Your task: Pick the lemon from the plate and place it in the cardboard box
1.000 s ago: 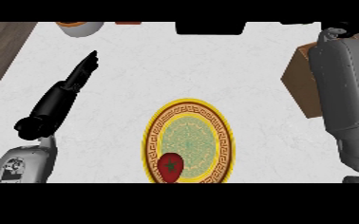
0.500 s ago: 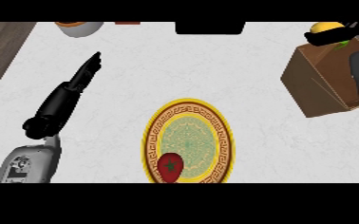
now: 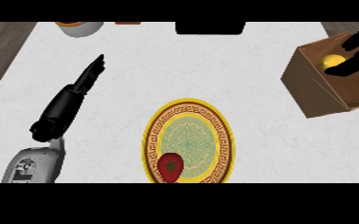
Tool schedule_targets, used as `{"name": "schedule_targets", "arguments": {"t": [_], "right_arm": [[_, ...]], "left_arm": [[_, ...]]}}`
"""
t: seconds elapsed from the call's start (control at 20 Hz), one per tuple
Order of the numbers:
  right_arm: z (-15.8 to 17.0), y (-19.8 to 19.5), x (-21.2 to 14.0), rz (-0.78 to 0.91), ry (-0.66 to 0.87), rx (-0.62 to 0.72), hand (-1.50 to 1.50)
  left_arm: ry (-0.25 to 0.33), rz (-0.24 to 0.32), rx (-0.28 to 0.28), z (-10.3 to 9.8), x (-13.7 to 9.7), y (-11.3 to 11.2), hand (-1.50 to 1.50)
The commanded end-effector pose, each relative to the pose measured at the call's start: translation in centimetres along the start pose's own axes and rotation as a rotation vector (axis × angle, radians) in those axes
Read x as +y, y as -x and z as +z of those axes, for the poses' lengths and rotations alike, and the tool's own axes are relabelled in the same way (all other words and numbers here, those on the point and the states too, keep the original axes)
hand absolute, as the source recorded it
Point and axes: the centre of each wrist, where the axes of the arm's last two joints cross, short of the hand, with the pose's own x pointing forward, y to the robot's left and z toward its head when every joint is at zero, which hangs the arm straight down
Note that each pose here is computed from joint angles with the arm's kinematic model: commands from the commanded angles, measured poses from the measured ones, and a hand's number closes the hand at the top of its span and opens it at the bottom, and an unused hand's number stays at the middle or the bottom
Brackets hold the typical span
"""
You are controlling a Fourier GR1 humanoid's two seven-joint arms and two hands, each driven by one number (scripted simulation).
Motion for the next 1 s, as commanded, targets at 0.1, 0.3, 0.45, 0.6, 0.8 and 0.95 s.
{"name": "schedule_targets", "arguments": {"t": [0.1,0.3,0.45,0.6,0.8,0.95], "right_arm": [[-0.2,2.3,0.9,-0.1,-0.018,-0.179,-1.5],[0.8,0.9,-3.0,-0.437,0.239,-0.347,-1.5],[0.5,1.5,-2.2,-0.83,0.325,-0.338,-1.5],[0.4,3.6,-2.7,-1.054,0.362,-0.295,-1.5],[0.4,7.1,-1.8,-1.155,0.408,-0.23,-1.5],[0.6,12.2,-1.6,-1.165,0.508,-0.224,-1.5]], "left_arm": [[0.008,-0.015,-0.007,-0.6,-0.4,-1.0,0.0],[-0.011,0.0,0.009,0.0,0.9,-0.3,0.0],[-0.017,0.009,-0.006,-0.1,0.9,-0.8,0.0],[-0.011,0.004,0.014,0.2,1.1,0.0,0.0],[-0.008,-0.009,0.003,-0.2,0.9,-1.5,0.0],[-0.004,-0.006,-0.022,-0.6,0.5,-0.6,0.0]]}}
